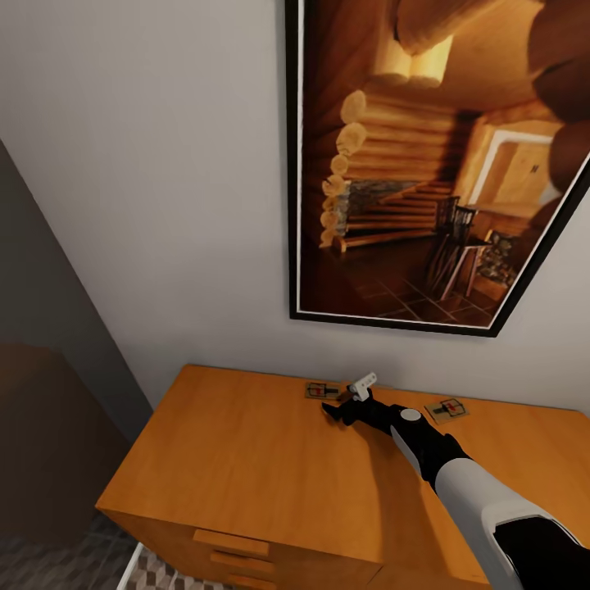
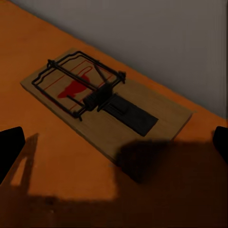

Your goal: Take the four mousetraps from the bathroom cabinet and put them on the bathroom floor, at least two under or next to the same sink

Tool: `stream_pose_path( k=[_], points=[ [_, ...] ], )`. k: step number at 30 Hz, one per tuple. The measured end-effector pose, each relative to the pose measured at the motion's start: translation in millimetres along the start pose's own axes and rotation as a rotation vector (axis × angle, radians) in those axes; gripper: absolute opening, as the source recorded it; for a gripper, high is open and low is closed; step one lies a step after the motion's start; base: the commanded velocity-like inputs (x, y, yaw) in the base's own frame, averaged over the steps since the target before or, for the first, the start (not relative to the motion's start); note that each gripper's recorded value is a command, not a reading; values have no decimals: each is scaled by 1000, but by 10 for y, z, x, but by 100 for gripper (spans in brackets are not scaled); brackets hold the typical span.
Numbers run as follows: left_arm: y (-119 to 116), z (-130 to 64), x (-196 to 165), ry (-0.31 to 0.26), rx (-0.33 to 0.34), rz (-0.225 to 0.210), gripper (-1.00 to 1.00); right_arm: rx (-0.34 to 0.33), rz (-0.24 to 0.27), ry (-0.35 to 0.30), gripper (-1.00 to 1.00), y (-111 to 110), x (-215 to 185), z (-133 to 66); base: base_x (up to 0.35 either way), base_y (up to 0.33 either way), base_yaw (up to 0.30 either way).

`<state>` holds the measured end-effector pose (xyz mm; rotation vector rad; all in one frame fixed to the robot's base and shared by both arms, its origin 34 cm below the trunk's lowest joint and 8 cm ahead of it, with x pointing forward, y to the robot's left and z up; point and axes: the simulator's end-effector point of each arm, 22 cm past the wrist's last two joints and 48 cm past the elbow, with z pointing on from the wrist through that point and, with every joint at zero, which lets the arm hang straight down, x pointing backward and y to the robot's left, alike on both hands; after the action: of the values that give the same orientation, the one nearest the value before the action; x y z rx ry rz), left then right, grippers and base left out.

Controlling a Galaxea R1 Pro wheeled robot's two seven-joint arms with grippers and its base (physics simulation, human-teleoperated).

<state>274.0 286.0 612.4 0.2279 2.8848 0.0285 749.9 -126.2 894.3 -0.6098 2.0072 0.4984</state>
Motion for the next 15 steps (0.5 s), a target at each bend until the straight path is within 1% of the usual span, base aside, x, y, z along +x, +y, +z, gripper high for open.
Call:
stream_pose_path(
  k=[5,15],
  points=[
    [-3,1,-1,0,0,0,100,-6,1,0,100,13,0,0,100,0,0],
    [0,1,-1,0,0,0,100,-9,1,0,100,16,2,2,18,0,0]
  ],
)
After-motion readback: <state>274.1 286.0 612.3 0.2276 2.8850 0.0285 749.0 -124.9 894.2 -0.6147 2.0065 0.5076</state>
